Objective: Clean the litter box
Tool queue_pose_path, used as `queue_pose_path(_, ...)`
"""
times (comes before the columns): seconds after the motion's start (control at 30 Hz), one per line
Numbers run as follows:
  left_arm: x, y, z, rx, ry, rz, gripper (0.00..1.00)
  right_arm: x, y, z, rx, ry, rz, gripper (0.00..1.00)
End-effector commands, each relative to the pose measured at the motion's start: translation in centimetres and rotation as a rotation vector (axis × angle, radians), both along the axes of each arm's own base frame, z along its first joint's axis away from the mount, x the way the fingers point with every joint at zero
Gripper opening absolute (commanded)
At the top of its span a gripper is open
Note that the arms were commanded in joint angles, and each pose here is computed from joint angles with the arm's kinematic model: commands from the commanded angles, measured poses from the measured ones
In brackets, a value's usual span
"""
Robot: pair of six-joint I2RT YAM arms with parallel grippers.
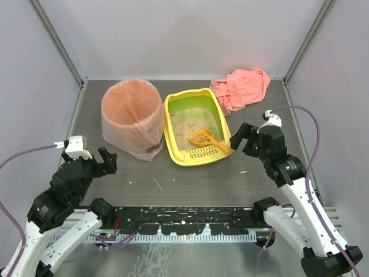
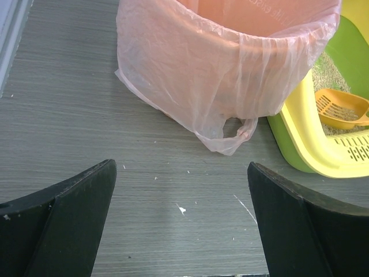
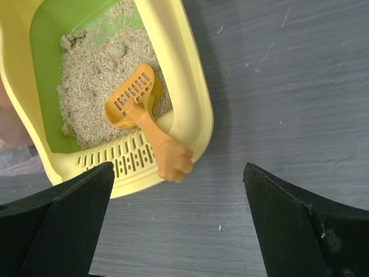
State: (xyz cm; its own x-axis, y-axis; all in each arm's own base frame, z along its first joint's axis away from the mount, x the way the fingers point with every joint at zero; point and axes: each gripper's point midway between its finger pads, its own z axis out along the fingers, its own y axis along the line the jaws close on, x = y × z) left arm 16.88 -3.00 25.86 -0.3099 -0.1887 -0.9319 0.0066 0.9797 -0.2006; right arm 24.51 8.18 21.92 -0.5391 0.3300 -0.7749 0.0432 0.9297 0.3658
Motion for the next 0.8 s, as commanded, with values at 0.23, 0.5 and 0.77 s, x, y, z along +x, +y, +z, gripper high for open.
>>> queue_pose_path(0.23, 0.9, -1.1, 0.2, 0.002, 0.025, -0.019, 0.98, 0.3, 1.0, -3.2, 0.382, -0.002, -0.229, 0.93)
queue_pose_path(0.5, 0.9, -1.1, 0.1, 0.002, 0.024, -0.023, 0.98, 1.3, 3.3, -3.9, 0.561, -0.037, -0.183, 0.73)
queue_pose_path(0.77, 0.9, -0.8, 0.1, 0.005, 0.020, -0.006, 0.98, 2.2, 4.2, -4.1, 0.604, -0.024, -0.176, 0.66)
